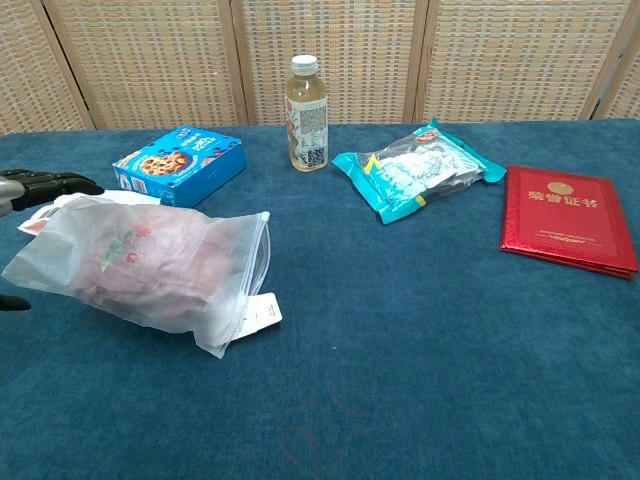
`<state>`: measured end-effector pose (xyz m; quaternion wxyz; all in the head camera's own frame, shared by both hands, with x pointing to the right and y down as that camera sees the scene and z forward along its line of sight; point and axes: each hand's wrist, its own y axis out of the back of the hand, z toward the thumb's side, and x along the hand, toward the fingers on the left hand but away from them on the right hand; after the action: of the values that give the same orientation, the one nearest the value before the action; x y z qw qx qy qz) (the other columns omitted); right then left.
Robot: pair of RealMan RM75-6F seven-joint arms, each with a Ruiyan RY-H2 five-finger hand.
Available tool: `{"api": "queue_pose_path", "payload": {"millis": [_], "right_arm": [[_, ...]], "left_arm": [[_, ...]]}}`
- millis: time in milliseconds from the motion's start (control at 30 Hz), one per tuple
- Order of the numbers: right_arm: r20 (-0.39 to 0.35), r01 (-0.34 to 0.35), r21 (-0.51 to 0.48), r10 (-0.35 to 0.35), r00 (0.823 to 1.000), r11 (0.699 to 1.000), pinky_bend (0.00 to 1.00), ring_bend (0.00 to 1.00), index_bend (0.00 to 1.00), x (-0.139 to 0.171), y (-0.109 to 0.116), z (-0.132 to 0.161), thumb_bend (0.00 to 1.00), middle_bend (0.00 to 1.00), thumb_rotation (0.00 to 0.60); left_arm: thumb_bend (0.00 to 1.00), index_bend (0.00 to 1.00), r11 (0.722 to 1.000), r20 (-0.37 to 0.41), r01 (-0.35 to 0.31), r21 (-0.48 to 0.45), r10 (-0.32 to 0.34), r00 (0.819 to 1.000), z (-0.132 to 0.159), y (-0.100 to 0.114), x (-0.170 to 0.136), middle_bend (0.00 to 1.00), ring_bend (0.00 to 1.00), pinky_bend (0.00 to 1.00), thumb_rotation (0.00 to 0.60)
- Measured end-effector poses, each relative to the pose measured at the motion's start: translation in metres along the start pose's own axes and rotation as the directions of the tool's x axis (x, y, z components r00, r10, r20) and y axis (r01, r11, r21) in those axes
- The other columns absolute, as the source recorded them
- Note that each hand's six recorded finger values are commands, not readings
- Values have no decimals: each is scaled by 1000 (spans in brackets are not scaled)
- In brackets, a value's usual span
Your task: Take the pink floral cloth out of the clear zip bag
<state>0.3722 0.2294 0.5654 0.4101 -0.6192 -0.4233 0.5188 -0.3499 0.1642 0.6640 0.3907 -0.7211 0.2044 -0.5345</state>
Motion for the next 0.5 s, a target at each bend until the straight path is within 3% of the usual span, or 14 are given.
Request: {"api": "queue_pose_path", "payload": {"millis": [200, 433, 500], "right_arm": [[3, -1, 6, 1, 1000, 1000, 0, 0, 0, 0, -1, 1, 0, 0, 600], [3, -4, 6, 4, 1000, 1000, 0, 0, 0, 0, -2, 1, 0, 0, 600], [1, -6, 6, 6, 1000, 1000, 0, 0, 0, 0, -3, 1, 0, 0, 600]], "left_arm": [[112, 0, 1000, 10, 20, -4, -20, 1000, 14, -7, 32, 0, 0, 0, 600], [114, 0, 997, 50, 64, -43, -62, 997, 37, -14, 50, 0, 0, 2, 600], [116, 0, 996, 57, 70, -56, -67, 996, 42, -15, 53, 0, 1, 59, 600]]}}
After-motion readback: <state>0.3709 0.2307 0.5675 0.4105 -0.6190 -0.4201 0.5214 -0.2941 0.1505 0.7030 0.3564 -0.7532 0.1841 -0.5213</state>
